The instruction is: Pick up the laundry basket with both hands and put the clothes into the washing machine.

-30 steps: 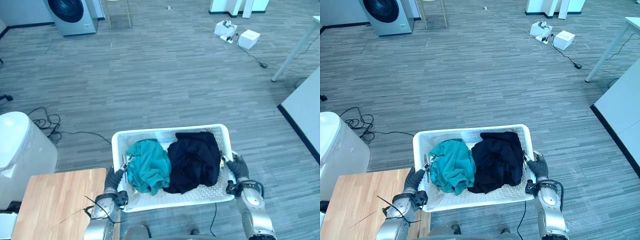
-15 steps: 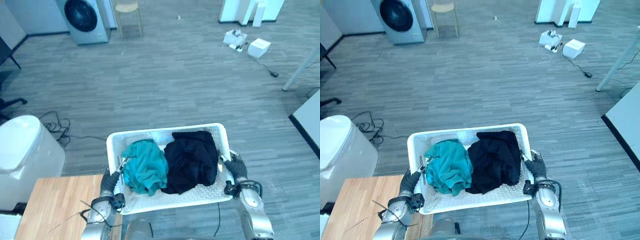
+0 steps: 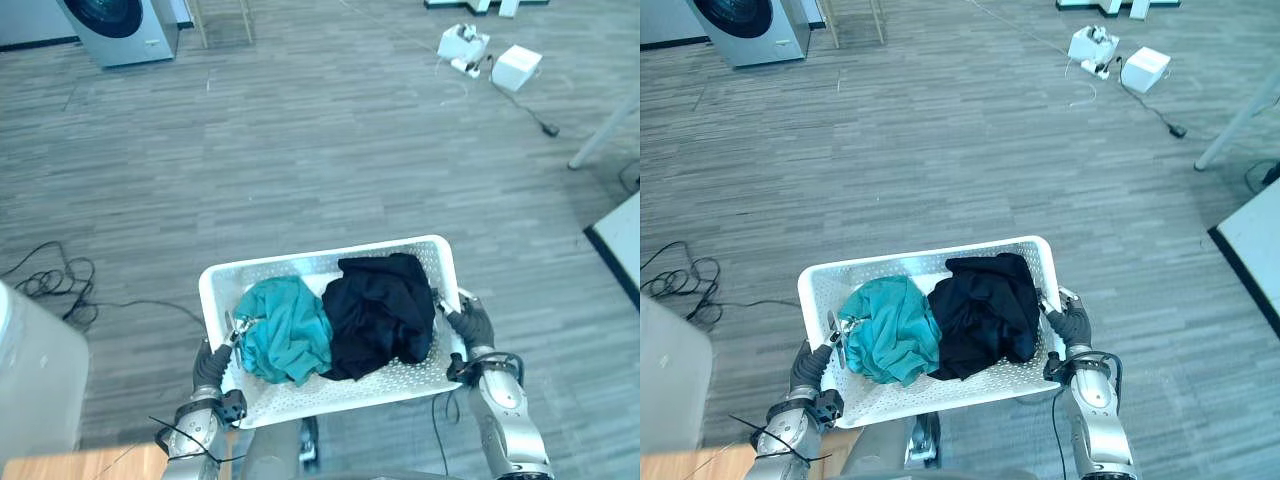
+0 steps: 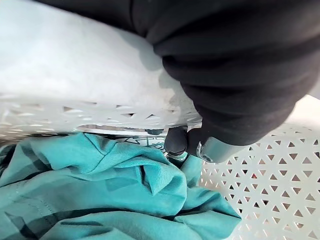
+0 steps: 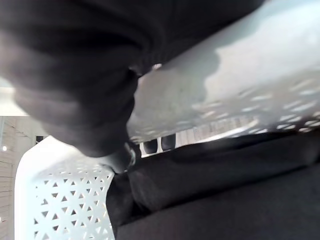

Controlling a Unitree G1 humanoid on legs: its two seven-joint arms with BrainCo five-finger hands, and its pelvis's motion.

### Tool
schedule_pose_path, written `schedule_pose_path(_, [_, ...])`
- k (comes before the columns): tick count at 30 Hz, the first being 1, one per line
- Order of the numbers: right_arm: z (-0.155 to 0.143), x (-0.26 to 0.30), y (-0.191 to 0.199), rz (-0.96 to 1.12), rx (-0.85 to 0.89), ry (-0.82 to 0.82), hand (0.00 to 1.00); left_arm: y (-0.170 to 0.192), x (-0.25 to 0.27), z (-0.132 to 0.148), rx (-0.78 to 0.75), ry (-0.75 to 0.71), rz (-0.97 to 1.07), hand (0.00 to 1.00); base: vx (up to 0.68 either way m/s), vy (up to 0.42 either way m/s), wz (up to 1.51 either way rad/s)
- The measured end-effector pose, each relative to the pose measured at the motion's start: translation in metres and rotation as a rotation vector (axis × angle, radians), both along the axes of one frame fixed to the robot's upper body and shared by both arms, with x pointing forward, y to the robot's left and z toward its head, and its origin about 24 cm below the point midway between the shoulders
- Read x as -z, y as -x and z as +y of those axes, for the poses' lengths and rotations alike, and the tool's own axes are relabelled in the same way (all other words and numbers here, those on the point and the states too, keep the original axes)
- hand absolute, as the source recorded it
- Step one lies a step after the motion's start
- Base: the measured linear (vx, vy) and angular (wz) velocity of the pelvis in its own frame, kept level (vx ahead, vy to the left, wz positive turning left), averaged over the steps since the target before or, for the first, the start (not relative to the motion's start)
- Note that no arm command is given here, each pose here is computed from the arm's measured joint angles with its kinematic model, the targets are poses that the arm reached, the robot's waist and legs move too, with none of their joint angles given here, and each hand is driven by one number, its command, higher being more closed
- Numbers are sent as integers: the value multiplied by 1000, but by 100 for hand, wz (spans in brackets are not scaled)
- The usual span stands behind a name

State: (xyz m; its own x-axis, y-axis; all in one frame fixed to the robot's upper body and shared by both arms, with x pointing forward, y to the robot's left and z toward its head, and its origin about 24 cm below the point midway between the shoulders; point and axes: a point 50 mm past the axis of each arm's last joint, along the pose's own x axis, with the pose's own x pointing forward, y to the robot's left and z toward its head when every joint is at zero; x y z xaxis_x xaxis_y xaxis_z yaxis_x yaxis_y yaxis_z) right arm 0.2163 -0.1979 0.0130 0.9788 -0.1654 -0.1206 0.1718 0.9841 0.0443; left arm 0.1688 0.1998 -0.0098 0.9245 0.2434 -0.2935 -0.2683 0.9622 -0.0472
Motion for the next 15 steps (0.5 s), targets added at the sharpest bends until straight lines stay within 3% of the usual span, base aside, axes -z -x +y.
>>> schedule_pose_path(6, [-1,-18,6,-102,26,-2,100,-6,-20,0,14,-29,-94,100,672,-7,33])
schedule_pose_path(15, [-9,-13,17,-64,45,-16,100,-11,-11,-7,15,-25,-70,100,794,-216,32])
